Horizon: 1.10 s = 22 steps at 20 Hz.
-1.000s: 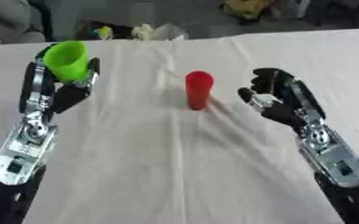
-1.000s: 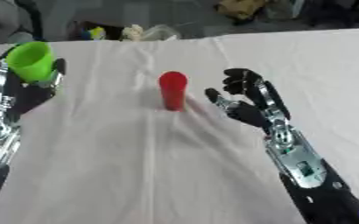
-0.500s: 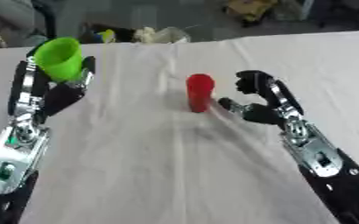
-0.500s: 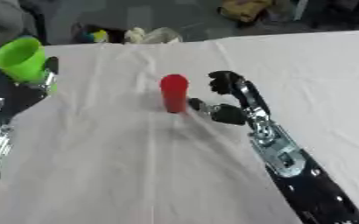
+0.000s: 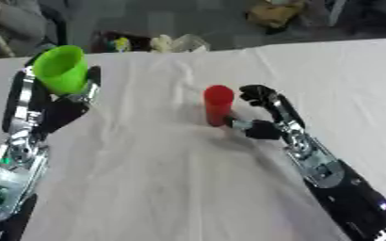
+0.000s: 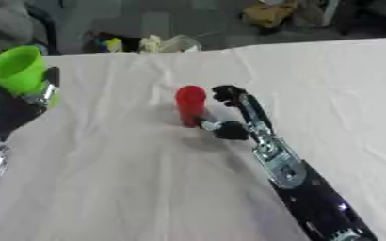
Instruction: Pour the contents of one cup into another cup.
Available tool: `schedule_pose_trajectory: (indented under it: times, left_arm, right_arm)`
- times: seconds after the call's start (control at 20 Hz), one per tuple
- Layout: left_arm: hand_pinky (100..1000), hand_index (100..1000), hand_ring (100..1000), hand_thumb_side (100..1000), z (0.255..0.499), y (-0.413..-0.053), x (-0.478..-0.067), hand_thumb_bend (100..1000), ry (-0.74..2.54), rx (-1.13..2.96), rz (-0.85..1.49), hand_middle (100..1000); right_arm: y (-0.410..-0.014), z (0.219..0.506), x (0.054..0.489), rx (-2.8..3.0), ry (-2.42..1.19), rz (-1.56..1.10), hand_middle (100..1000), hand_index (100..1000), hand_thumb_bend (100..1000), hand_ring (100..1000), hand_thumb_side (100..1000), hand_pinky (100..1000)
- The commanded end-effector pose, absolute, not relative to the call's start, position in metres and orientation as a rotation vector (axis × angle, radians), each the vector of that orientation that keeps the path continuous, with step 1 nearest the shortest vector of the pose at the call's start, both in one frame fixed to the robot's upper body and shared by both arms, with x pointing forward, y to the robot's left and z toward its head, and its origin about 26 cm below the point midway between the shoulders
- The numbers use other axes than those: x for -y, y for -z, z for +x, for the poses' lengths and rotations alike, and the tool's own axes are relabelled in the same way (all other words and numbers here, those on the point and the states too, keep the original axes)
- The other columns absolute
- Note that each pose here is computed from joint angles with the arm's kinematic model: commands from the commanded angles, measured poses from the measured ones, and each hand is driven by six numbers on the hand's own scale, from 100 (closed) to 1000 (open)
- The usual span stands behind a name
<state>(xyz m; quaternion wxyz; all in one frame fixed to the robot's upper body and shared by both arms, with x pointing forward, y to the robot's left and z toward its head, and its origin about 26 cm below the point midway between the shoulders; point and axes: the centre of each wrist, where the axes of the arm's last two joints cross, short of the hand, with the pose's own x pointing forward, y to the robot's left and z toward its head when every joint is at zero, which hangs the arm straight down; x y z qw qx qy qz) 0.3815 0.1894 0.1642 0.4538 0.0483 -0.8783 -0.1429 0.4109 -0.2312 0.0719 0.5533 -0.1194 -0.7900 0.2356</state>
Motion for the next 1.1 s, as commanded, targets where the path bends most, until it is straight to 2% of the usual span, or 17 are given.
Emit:
schedule_pose_trajectory:
  times: [0.05, 0.85, 1.1]
  left_arm:
    - [100, 664, 335, 183, 0.38, -0.176, -0.185, 100, 0.363, 2.204, 0.097, 286]
    - [100, 662, 333, 193, 0.379, -0.178, -0.178, 100, 0.379, 2.215, 0.059, 283]
    - [100, 662, 333, 191, 0.379, -0.179, -0.177, 100, 0.381, 2.218, 0.053, 283]
  right_arm:
    - [-0.08, 0.418, 0.229, 1.894, -0.581, -0.298, 669, 791, 565, 781, 206, 808]
    - [-0.082, 0.431, 0.212, 1.905, -0.642, -0.296, 658, 791, 588, 772, 220, 804]
    - [-0.08, 0.434, 0.204, 1.899, -0.673, -0.285, 623, 769, 556, 742, 224, 789]
